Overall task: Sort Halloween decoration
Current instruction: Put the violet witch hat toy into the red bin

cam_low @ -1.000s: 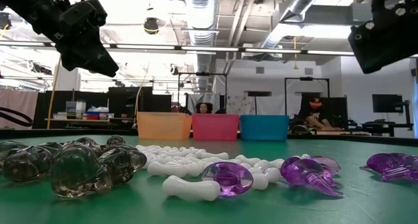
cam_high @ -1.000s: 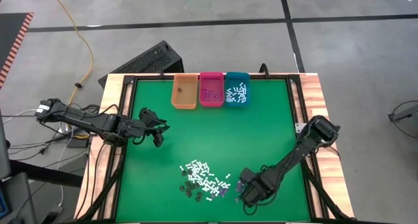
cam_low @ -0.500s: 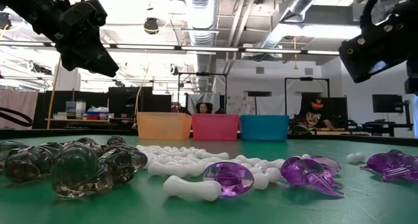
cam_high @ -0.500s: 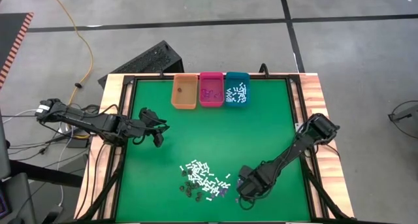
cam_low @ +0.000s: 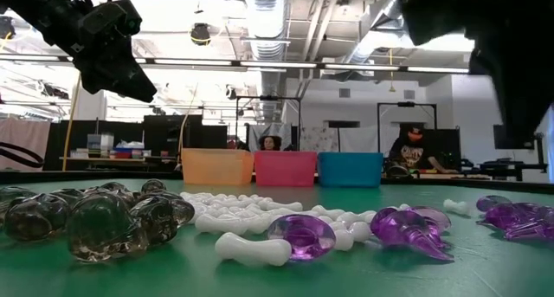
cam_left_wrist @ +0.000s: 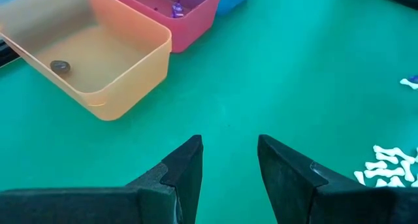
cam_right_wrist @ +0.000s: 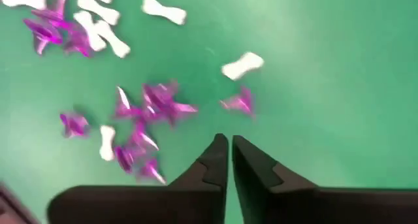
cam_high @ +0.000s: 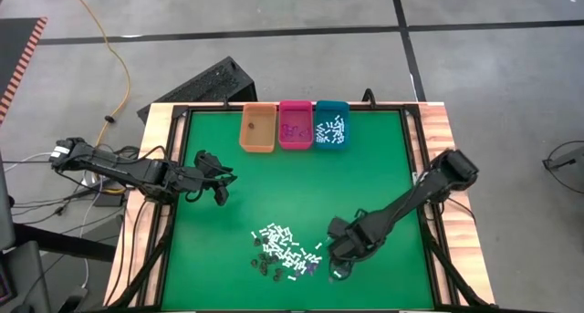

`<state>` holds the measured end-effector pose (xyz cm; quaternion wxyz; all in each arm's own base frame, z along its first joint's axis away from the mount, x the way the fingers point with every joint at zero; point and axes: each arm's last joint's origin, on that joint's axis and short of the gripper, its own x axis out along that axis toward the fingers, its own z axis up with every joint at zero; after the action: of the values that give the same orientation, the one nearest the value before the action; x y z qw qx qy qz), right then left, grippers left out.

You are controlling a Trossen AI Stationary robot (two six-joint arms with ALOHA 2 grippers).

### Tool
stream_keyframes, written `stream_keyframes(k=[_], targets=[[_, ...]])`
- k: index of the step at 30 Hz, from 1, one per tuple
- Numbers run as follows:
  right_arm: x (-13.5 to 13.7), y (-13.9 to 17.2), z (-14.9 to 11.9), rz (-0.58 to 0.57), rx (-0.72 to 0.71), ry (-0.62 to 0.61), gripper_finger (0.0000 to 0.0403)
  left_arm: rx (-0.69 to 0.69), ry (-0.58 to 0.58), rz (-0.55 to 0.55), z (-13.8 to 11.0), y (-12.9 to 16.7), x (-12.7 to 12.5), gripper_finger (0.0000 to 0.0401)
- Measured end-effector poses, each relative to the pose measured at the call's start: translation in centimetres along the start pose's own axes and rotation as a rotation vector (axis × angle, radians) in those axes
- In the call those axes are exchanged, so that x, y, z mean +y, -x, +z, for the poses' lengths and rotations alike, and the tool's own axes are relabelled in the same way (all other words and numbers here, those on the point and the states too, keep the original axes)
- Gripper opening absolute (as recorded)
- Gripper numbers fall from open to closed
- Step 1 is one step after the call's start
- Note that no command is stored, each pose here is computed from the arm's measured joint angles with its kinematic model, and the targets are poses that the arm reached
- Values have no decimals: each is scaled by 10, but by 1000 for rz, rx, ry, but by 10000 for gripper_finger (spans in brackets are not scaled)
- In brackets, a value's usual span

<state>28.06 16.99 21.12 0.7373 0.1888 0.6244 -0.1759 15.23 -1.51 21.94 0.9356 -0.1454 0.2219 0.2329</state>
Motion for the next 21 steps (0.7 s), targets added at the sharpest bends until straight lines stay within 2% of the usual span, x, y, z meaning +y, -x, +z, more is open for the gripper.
stream_keyframes(k=[5, 10, 13, 21], targets=[[-12, 20, 2, 8, -33, -46, 113, -7, 0, 10, 0, 0, 0, 138], [-5, 13, 4, 30, -59, 114, 197, -11, 1, 14, 0, 0, 0, 138], [-5, -2, 0, 38, -65, 201, 232, -9, 0, 13, 0, 0, 0, 138], [-21, -33, -12, 33, -65, 240, 228, -8, -1, 14, 0, 0, 0, 138]])
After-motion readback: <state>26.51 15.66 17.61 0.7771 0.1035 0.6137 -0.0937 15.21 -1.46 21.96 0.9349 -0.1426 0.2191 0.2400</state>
